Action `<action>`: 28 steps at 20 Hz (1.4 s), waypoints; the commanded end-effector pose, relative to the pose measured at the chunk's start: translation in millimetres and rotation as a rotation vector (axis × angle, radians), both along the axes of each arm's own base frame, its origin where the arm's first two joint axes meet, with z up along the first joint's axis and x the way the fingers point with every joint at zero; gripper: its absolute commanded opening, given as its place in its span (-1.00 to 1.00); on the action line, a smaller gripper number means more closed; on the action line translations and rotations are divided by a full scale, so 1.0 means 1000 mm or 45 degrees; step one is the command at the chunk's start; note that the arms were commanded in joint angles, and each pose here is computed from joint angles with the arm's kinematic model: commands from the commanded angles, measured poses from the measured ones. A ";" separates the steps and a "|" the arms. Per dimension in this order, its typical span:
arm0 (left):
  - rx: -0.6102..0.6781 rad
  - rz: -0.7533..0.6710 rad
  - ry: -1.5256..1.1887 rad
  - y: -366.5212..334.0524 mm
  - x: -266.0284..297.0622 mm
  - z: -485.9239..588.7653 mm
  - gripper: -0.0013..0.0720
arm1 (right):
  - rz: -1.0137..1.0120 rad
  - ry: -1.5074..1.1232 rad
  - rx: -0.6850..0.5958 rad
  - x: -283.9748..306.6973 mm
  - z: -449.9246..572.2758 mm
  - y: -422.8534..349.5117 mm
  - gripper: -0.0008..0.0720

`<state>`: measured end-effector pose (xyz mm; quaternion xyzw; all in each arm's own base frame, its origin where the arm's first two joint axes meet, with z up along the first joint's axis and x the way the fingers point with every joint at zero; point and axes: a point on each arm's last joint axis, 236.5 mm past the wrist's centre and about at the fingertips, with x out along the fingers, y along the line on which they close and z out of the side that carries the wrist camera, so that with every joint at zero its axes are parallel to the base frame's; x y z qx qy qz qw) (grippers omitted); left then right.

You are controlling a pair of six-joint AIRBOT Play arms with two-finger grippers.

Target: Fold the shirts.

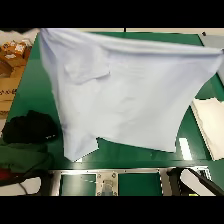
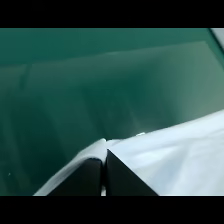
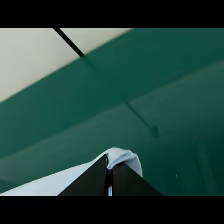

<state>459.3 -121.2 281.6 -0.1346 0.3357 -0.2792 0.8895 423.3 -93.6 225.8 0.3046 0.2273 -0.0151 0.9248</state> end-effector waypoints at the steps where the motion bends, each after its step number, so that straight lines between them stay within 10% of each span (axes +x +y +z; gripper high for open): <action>1: 0.026 -0.038 0.378 -0.028 0.057 -0.147 -0.91 | 0.029 0.211 0.099 0.046 -0.102 0.000 -0.94; 11: -0.001 0.185 0.511 0.001 0.126 -0.278 -0.91 | 0.076 0.438 0.181 0.111 -0.218 -0.019 -0.94; 17: 0.291 0.112 0.713 0.031 0.081 -0.313 -0.91 | 0.191 0.763 0.158 0.053 -0.266 -0.005 -0.95; 28: 0.311 0.067 1.064 0.018 0.021 -0.358 -0.91 | 0.217 0.909 0.215 0.014 -0.305 0.015 -0.94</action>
